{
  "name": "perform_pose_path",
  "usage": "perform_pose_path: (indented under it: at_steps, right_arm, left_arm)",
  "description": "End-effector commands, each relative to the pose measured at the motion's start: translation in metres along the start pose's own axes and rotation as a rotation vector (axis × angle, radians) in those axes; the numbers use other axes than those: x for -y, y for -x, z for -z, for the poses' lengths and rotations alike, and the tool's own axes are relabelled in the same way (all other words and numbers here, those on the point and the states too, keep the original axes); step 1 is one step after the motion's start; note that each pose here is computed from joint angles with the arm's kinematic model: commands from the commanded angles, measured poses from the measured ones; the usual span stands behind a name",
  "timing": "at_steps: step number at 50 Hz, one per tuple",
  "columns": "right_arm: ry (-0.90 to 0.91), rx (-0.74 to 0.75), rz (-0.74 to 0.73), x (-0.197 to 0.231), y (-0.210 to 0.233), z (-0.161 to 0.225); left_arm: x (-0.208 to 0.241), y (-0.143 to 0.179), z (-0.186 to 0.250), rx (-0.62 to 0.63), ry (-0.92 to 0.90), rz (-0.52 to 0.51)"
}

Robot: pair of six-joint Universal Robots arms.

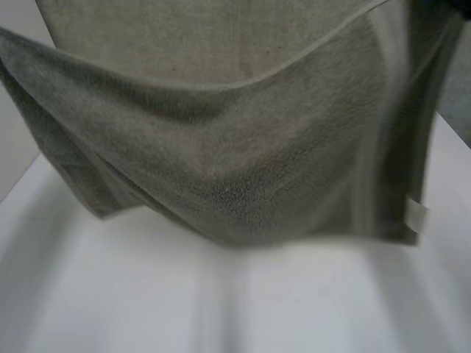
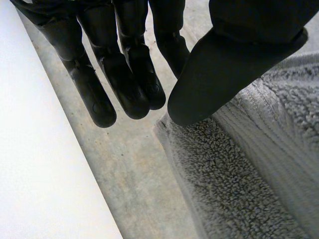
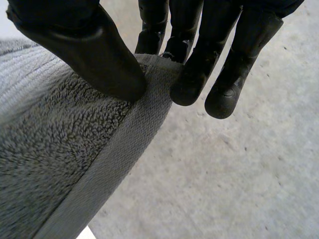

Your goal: Fold the laundry

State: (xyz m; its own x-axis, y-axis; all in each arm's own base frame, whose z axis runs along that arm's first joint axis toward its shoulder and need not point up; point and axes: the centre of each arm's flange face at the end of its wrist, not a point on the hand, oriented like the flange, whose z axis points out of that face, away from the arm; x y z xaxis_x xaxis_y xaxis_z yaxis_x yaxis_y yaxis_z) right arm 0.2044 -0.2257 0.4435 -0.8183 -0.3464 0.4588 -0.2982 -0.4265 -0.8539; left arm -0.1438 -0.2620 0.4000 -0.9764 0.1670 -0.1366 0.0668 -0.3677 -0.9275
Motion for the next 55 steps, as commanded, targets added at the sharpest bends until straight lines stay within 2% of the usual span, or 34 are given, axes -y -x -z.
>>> perform_pose_path:
  at_steps: [1, 3, 5, 9, 10, 11, 13, 16, 18, 19, 20, 21, 22, 23, 24, 26, 27, 29, 30, 32, 35, 37, 40, 42, 43, 45, 46, 48, 49, 51, 52, 53, 54, 55]
  right_arm:
    - [0.257, 0.108, -0.060, -0.043, 0.001, -0.016]
    - [0.326, 0.148, -0.054, -0.061, 0.008, -0.021]
    - [0.390, 0.192, -0.043, -0.078, 0.015, -0.024]
    - [0.558, 0.322, 0.024, -0.126, 0.037, -0.029]
    - [0.598, 0.363, 0.041, -0.141, 0.045, -0.032]
    - [0.598, 0.363, 0.041, -0.141, 0.045, -0.032]
    - [0.621, 0.379, 0.059, -0.151, 0.051, -0.035]
    - [0.612, 0.342, 0.088, -0.155, 0.051, -0.048]
    - [0.475, 0.246, 0.136, -0.136, 0.041, -0.073]
    - [0.474, 0.245, 0.137, -0.136, 0.041, -0.073]
    - [0.351, 0.181, 0.160, -0.118, 0.035, -0.088]
    - [0.350, 0.180, 0.160, -0.118, 0.035, -0.088]
    - [0.209, 0.097, 0.171, -0.097, 0.025, -0.101]
    - [0.066, -0.001, 0.171, -0.073, 0.012, -0.111]
    - [0.065, -0.002, 0.171, -0.073, 0.012, -0.111]
    - [-0.191, -0.154, 0.130, -0.026, -0.013, -0.112]
    - [-0.192, -0.155, 0.129, -0.026, -0.013, -0.112]
    - [-0.368, -0.233, 0.076, 0.008, -0.028, -0.101]
    - [-0.369, -0.233, 0.075, 0.008, -0.028, -0.101]
    - [-0.392, -0.234, 0.047, 0.013, -0.029, -0.096]
    - [-0.327, -0.205, 0.004, 0.000, -0.024, -0.094]
    - [-0.189, -0.131, -0.031, -0.022, -0.010, -0.090]
    - [-0.100, -0.087, -0.052, -0.039, -0.001, -0.088]
    - [0.054, 0.000, -0.051, -0.073, 0.018, -0.084]
    - [0.055, 0.001, -0.051, -0.073, 0.019, -0.084]
    - [0.163, 0.112, -0.005, -0.106, 0.042, -0.075]
    - [0.163, 0.113, -0.005, -0.106, 0.043, -0.075]
    - [0.248, 0.223, 0.038, -0.140, 0.067, -0.062]
    - [0.248, 0.224, 0.038, -0.140, 0.067, -0.062]
    - [0.334, 0.323, 0.053, -0.178, 0.092, -0.047]
    - [0.334, 0.324, 0.053, -0.178, 0.092, -0.047]
    - [0.378, 0.370, 0.057, -0.199, 0.105, -0.039]
    - [0.379, 0.370, 0.057, -0.199, 0.105, -0.039]
    - [0.419, 0.400, 0.062, -0.218, 0.116, -0.032]
  left_arm:
    - [-0.013, 0.002, -0.007, 0.000, 0.079, 0.013]
    - [-0.029, 0.002, -0.010, -0.001, 0.130, 0.023]
    - [-0.072, 0.000, -0.016, -0.013, 0.265, 0.054]
    - [-0.115, -0.011, -0.018, -0.053, 0.405, 0.073]
    - [-0.135, -0.020, -0.017, -0.089, 0.473, 0.058]
    - [-0.135, -0.020, -0.017, -0.090, 0.473, 0.058]
    - [-0.164, -0.037, -0.022, -0.164, 0.555, -0.030]
    - [-0.168, -0.045, -0.027, -0.200, 0.564, -0.077]
    - [-0.151, -0.052, -0.047, -0.212, 0.482, -0.138]
    - [-0.150, -0.052, -0.047, -0.211, 0.482, -0.139]
    - [-0.133, -0.051, -0.061, -0.195, 0.395, -0.147]
    - [-0.107, -0.047, -0.080, -0.158, 0.262, -0.156]
    - [-0.107, -0.047, -0.081, -0.158, 0.261, -0.156]
    - [-0.078, -0.043, -0.095, -0.120, 0.122, -0.154]
    - [-0.077, -0.043, -0.095, -0.120, 0.121, -0.154]
    - [-0.018, -0.034, -0.109, -0.040, -0.134, -0.083]
    - [-0.018, -0.034, -0.109, -0.039, -0.136, -0.082]
    - [0.028, -0.020, -0.112, 0.033, -0.336, 0.014]
    - [0.028, -0.020, -0.112, 0.034, -0.337, 0.014]
    - [0.048, -0.011, -0.110, 0.068, -0.439, 0.101]
    - [0.045, -0.011, -0.109, 0.071, -0.434, 0.126]
    - [0.022, -0.010, -0.105, 0.075, -0.351, 0.141]
    - [0.005, -0.009, -0.103, 0.077, -0.295, 0.141]
    - [-0.039, -0.012, -0.095, 0.068, -0.161, 0.144]
    - [-0.039, -0.012, -0.095, 0.068, -0.160, 0.144]
    - [-0.087, -0.022, -0.079, 0.033, -0.015, 0.153]
    - [-0.088, -0.022, -0.079, 0.032, -0.014, 0.153]
    - [-0.142, -0.034, -0.059, -0.022, 0.142, 0.170]
    - [-0.142, -0.034, -0.059, -0.023, 0.143, 0.170]
    - [-0.191, -0.043, -0.037, -0.055, 0.281, 0.178]
    - [-0.191, -0.043, -0.037, -0.056, 0.282, 0.178]
    - [-0.214, -0.044, -0.026, -0.061, 0.347, 0.169]
    - [-0.234, -0.045, -0.014, -0.063, 0.409, 0.146]
    - [-0.234, -0.045, -0.014, -0.063, 0.409, 0.146]
